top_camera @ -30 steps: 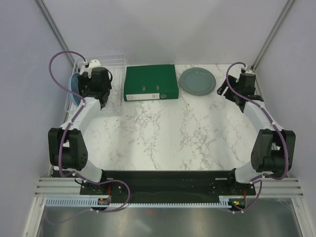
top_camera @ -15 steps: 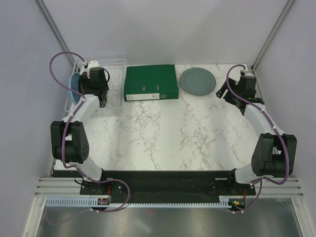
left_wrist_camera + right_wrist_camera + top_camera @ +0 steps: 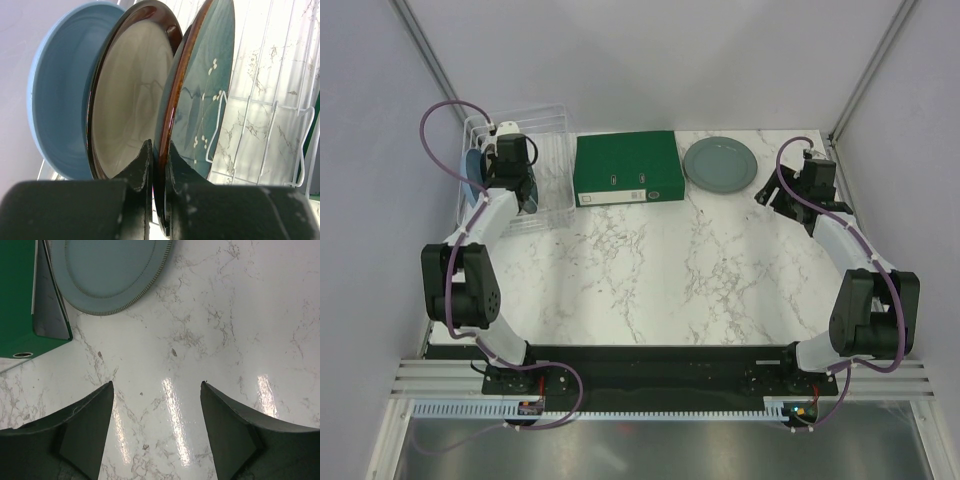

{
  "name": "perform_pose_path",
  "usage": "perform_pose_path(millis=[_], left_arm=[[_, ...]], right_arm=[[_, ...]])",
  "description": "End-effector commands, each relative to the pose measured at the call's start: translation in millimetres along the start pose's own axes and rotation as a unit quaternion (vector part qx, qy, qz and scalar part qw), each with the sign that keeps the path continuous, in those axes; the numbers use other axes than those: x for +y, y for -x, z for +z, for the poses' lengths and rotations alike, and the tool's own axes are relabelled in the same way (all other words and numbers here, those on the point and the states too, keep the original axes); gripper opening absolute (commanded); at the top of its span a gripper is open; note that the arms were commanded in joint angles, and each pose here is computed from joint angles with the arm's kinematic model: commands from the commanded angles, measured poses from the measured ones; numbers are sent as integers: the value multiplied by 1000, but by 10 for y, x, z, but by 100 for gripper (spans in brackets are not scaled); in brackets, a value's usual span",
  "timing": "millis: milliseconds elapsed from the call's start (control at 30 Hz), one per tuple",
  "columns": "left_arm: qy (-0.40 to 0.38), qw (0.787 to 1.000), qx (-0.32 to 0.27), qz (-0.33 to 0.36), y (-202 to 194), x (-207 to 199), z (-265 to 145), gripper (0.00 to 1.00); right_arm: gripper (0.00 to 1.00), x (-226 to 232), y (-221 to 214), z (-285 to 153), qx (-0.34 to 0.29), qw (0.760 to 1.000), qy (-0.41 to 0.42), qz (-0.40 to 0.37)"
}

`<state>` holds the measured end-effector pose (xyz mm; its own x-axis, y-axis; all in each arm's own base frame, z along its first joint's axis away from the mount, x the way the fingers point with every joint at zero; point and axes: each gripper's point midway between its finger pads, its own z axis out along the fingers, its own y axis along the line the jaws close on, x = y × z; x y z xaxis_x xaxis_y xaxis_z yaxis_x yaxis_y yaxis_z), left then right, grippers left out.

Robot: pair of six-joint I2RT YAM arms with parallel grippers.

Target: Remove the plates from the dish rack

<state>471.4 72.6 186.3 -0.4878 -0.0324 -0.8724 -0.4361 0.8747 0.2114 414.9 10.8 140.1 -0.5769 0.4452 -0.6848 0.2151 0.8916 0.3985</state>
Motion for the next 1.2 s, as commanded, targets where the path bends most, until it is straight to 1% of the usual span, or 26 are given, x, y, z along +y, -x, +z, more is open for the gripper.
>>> perform_pose_path(millis=[0,233,333,367,500,533,667,733,767,800,867,900,933,967,1000,1033,1067,1100,1167], left_arm=[[-27,991,-98,-84,819,39,-363,2],[-16,986,-150,-65,1296,194,-676,2],[-9,984,-163,-66,1404,242,-758,2],[0,985,-166,-51,1425,272,-773,2],[25,981,-187,-33,1568,334,-902,2],[35,981,-192,-19,1601,362,-938,2],[45,975,-220,-9,1767,415,-1170,2],[30,971,-238,-23,1856,458,-1362,2],[24,969,-244,-30,1884,467,-1453,2],[5,966,-254,-45,1932,476,-1572,2],[-26,968,-243,-51,1872,433,-1675,2],[-68,966,-244,-53,1865,319,-1736,2],[-95,960,-247,-86,1880,315,-1873,2],[-120,960,-233,-96,1801,253,-1916,2],[-170,952,-225,-116,1736,93,-1984,2],[-195,945,-225,-134,1720,78,-2103,2],[-221,941,-213,-142,1622,-11,-2131,2],[-270,928,-199,-159,1575,-170,-2216,2],[-313,916,-181,-177,1463,-295,-2303,2]], right_arm=[[77,92,67,-69,-14,1000,17,-13],[77,123,15,-66,-9,1000,18,-17],[77,165,-1,-76,-10,1000,20,-22],[77,175,-3,-77,-10,999,20,-23],[77,191,-9,-92,-12,999,19,-26],[77,193,-14,-95,-12,999,19,-26],[77,272,0,-119,-14,999,29,-29],[77,322,20,-138,-16,999,36,-34],[78,440,9,-153,-15,998,48,-43],[78,486,29,-172,-18,997,54,-46],[80,675,22,-213,-11,994,89,-56],[80,740,19,-229,-8,993,102,-59],[79,843,-14,-244,-4,991,117,-65],[80,953,-1,-277,-6,988,137,-69],[79,1036,-20,-292,-5,986,152,-72],[80,1153,-55,-329,-3,982,170,-77],[80,1301,-46,-379,-4,977,202,-75],[80,1390,-52,-408,-4,973,218,-76],[80,1640,-63,-502,-6,963,259,-78]])
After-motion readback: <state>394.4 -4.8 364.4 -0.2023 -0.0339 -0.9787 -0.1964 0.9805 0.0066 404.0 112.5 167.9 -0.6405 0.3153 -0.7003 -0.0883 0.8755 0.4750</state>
